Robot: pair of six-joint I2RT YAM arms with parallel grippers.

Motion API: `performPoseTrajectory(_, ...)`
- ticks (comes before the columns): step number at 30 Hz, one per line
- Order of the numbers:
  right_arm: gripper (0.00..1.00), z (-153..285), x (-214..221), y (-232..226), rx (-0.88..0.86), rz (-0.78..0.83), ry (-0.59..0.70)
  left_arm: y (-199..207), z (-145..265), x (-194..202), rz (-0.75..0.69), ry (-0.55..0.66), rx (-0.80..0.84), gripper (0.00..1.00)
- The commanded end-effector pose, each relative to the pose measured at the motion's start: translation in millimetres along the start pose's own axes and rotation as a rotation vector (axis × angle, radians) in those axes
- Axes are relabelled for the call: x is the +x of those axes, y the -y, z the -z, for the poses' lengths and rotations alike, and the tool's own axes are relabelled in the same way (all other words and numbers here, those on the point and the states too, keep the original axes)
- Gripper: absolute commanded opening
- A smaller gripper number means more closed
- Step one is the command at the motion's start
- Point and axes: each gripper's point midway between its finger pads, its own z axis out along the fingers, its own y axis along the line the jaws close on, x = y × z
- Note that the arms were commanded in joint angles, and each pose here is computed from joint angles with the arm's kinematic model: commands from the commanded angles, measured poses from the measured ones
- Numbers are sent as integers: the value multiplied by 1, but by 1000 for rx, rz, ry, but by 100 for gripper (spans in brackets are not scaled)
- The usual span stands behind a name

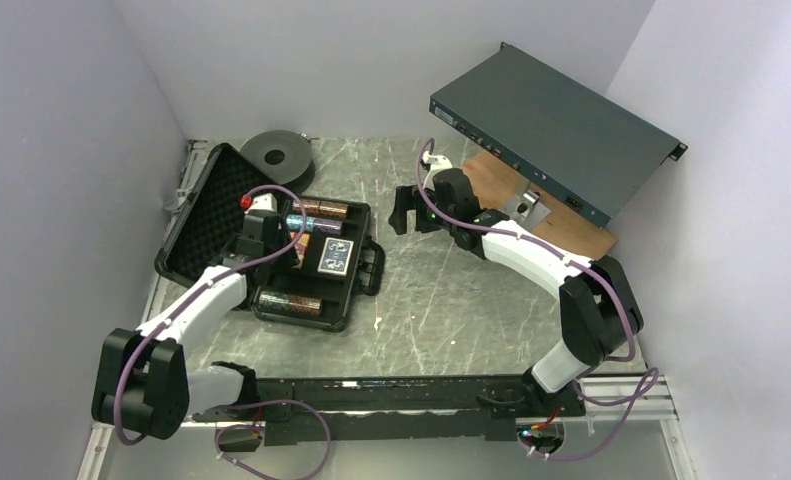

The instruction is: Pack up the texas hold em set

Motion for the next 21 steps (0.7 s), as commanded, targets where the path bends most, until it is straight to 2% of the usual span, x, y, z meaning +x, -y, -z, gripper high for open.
performPoseTrajectory(1,100,1,-22,-8,-23,1,49,10,-5,-15,-32,16,20,45)
performPoseTrajectory(12,100,-1,-20,-7,-20,-2,39,1,-31,28,-37,-97,-9,41)
performPoseTrajectory(16,100,-2,-19,-6,-18,-3,35,6,-20,21,-51,-54,6,42)
performPoseTrajectory(21,100,-4,-17,-6,-22,-3,29,13,6,-5,-86,20,34,52)
